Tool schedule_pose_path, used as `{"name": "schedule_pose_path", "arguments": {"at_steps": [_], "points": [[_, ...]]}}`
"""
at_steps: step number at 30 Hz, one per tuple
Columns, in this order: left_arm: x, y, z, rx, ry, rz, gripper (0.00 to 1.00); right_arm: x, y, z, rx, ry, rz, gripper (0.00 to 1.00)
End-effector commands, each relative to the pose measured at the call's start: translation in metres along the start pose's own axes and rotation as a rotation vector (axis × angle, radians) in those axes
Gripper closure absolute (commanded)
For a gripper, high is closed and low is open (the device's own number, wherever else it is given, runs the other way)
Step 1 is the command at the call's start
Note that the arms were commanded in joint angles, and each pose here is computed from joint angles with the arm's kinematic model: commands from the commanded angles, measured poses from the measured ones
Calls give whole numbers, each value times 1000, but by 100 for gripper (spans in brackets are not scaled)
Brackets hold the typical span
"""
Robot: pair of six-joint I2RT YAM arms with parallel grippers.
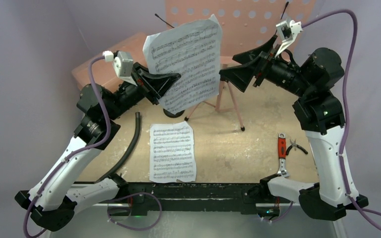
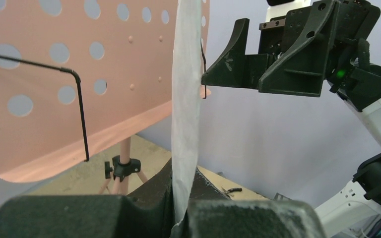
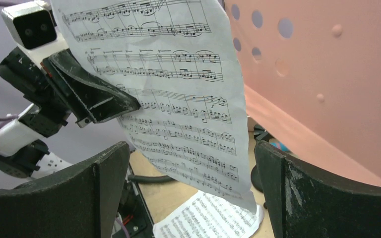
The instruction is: Set up the instrument practice props
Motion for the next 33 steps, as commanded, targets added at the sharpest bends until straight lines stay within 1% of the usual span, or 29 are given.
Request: {"name": "schedule_pose_path", "arguments": {"at_steps": [1,6,10,14,19,23,33], "points": [[-5,-5,28,-61,-80,-3,100,5,5,22,-26,32,-56,3],[-4,-14,41,-91,-114,-4,100,5,-1,26,1,44,-31,4],[-4,-22,50,-104,-129,-6,100,7,-5,25,33,42,30,5],[1,-30,55,-105,-117,32,100,2,-10,26,61,25,6,7],[1,-42,63,-99,-98,32,100,-6,-12,35,74,17,-82,10],[0,-51,68,-105,-89,9,100,-4,-6,46,35,33,-143,14],[3,-79,77,-115,-51,-24,100,-14,21,65,-63,90,-429,23]]}}
Point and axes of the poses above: each gripper's point midway between its finger pads, its own y axis back along the fingers, its own x axis along the line the jaws close on, z = x × y, the point moved 7 cm from there along y, back along the fingers, and after that the axes turned 2 degrees about y, right-handed, at the moved point
